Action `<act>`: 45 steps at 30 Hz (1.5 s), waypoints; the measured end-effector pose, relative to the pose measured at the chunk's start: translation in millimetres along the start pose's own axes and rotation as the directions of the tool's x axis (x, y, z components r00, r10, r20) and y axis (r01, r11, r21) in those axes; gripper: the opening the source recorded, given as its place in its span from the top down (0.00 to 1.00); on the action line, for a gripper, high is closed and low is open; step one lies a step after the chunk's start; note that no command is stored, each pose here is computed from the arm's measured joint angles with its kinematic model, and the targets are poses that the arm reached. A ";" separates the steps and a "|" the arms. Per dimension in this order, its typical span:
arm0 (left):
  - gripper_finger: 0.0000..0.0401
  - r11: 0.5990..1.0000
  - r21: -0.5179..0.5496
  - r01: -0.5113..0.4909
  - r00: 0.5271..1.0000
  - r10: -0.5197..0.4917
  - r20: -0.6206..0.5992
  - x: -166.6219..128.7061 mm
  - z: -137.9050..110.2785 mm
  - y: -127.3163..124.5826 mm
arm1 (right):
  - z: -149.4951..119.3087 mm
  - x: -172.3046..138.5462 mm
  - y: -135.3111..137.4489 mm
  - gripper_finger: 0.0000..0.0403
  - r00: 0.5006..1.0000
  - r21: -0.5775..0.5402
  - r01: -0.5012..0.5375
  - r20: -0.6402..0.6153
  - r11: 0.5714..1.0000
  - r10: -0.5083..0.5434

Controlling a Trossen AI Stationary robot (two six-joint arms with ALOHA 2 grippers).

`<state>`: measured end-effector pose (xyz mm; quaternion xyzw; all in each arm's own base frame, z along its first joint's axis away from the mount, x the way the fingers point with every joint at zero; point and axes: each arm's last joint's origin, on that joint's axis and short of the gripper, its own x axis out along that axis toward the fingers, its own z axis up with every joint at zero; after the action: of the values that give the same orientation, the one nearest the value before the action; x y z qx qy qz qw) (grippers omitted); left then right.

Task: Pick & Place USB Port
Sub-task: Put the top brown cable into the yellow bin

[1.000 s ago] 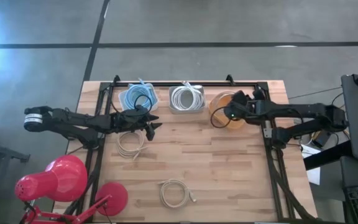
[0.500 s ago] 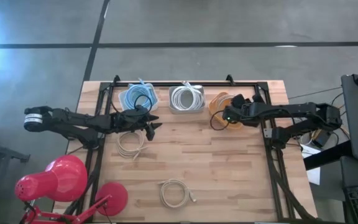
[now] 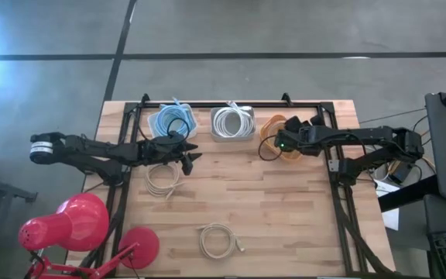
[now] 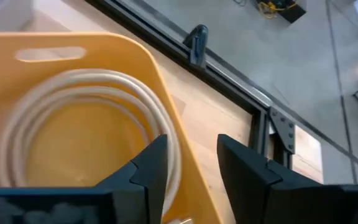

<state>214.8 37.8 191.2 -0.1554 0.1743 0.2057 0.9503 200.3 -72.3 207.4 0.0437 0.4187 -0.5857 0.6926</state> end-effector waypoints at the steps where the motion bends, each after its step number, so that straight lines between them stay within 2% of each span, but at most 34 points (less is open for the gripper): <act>1: 0.51 1.000 0.000 0.000 1.000 0.000 -0.001 0.0 -0.1 0.0 | 1.4 -1.6 0.6 0.66 1.000 -0.007 -0.010 0.002 1.000 0.010; 10: 0.51 1.000 -0.014 0.004 1.000 -0.004 -0.001 0.0 0.0 -0.2 | 13.8 -30.5 13.7 0.64 0.989 -0.047 -0.121 0.085 0.991 0.125; 14: 0.51 1.000 -0.013 0.019 1.000 -0.019 0.004 -0.4 0.1 -2.4 | 17.5 -49.2 26.9 0.66 0.952 -0.106 -0.272 0.112 0.956 0.283; 18: 0.51 0.997 -0.026 0.069 0.997 -0.068 0.030 -2.2 2.6 -12.0 | 18.7 -67.3 42.7 0.68 0.856 -0.200 -0.479 0.111 0.855 0.505; 22: 0.51 0.992 0.016 0.129 0.990 -0.129 0.058 -6.9 9.9 -31.8 | 19.3 -82.1 56.3 0.70 0.697 -0.261 -0.670 0.102 0.695 0.710; 25: 0.51 0.986 0.063 0.155 0.984 -0.160 0.073 -11.9 15.3 -47.3 | 18.8 -89.3 65.9 0.71 0.579 -0.303 -0.758 0.092 0.577 0.810; 27: 0.51 0.983 0.084 0.163 0.985 -0.167 0.043 -15.6 17.6 -56.9 | 17.0 -90.5 71.2 0.71 0.542 -0.335 -0.775 0.082 0.536 0.836; 29: 0.51 0.988 0.083 0.133 0.991 -0.130 -0.038 -19.6 16.7 -63.7 | 14.9 -90.1 76.6 0.72 0.537 -0.356 -0.773 0.072 0.525 0.841; 32: 0.51 0.998 0.064 0.005 0.978 0.008 -0.206 -27.4 12.9 -67.3 | 11.4 -85.1 84.3 0.73 0.553 -0.368 -0.764 0.046 0.529 0.832; 35: 0.51 0.984 0.044 -0.170 0.916 0.174 -0.360 -35.2 4.6 -63.2 | 7.6 -78.8 92.8 0.73 0.573 -0.380 -0.754 0.019 0.536 0.819; 38: 0.51 0.945 0.003 -0.327 0.831 0.289 -0.476 -38.1 -7.1 -55.8 | 3.2 -73.0 100.9 0.72 0.591 -0.406 -0.740 -0.010 0.536 0.807; 41: 0.51 0.913 -0.016 -0.409 0.769 0.335 -0.544 -33.5 -23.0 -51.0 | -0.9 -67.5 107.7 0.72 0.607 -0.425 -0.728 -0.035 0.537 0.794; 45: 0.51 0.900 -0.055 -0.432 0.737 0.317 -0.597 -20.6 -42.4 -50.9 | -4.1 -63.4 113.1 0.73 0.618 -0.432 -0.723 -0.055 0.540 0.784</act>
<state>208.5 -28.9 173.0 -0.2615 0.4595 0.3523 0.7723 296.4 14.1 196.1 0.0298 0.4208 -0.1284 0.8975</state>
